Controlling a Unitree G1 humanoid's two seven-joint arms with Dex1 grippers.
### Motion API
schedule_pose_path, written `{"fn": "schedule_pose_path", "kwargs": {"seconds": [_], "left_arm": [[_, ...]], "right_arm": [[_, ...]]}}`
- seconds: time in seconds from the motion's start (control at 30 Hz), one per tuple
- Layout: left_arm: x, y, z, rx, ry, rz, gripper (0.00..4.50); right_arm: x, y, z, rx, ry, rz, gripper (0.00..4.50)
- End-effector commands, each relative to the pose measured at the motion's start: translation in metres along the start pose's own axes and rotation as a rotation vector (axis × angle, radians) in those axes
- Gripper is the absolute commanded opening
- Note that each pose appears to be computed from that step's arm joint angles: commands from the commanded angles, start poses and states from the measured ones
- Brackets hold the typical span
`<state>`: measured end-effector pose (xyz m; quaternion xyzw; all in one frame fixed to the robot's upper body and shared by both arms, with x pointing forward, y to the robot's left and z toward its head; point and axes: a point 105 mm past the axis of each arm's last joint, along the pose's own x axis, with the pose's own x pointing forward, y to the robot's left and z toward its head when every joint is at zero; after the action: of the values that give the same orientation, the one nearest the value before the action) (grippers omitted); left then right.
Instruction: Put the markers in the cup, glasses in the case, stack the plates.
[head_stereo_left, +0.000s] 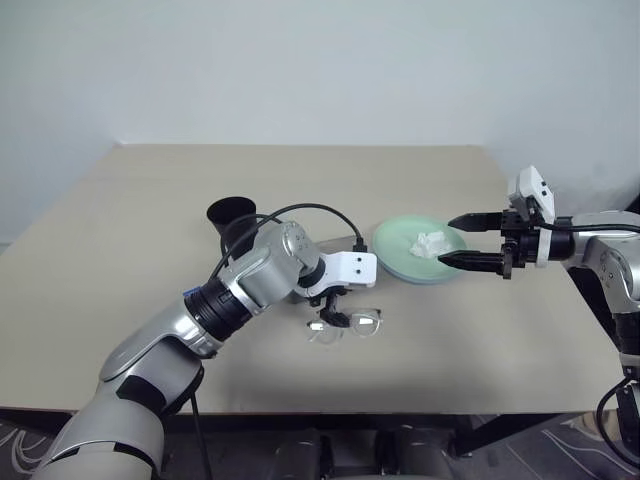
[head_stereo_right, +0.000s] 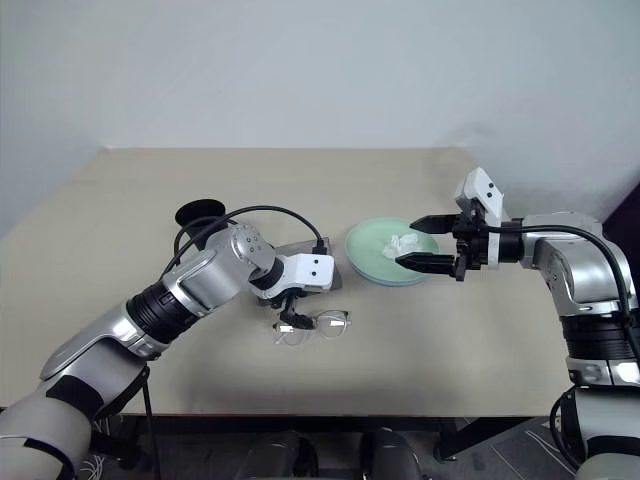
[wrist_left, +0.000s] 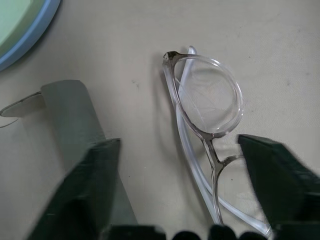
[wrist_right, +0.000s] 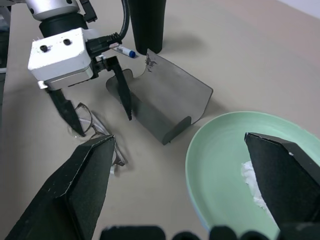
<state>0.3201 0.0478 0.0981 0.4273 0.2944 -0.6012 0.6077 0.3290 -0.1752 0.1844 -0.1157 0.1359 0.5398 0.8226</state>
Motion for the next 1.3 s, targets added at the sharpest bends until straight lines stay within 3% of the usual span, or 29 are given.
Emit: {"fn": "schedule_pose_path", "kwargs": {"seconds": [0.03, 0.27, 0.93, 1.03, 1.2, 1.3], "left_arm": [[-0.009, 0.006, 0.008, 0.039, -0.004, 0.029, 2.47], [-0.006, 0.002, 0.007, 0.042, -0.001, 0.01, 0.03], [-0.031, 0.015, 0.02, 0.064, -0.049, 0.047, 0.03], [-0.038, 0.011, 0.021, 0.04, -0.051, 0.026, 0.69], [-0.035, 0.008, 0.02, -0.152, -0.035, 0.036, 2.37], [-0.032, 0.004, 0.021, -0.282, -0.015, 0.026, 2.37]], "right_arm": [[-0.008, 0.001, 0.018, -0.057, -0.042, -0.015, 4.5], [-0.01, 0.002, 0.018, -0.056, -0.042, -0.017, 4.5], [-0.006, 0.0, 0.019, -0.057, -0.04, -0.016, 4.5], [-0.005, 0.0, 0.017, -0.056, -0.036, -0.015, 4.5], [-0.004, 0.0, 0.017, -0.051, -0.034, -0.01, 4.5], [-0.003, 0.001, 0.016, -0.049, -0.032, -0.005, 4.5]]}}
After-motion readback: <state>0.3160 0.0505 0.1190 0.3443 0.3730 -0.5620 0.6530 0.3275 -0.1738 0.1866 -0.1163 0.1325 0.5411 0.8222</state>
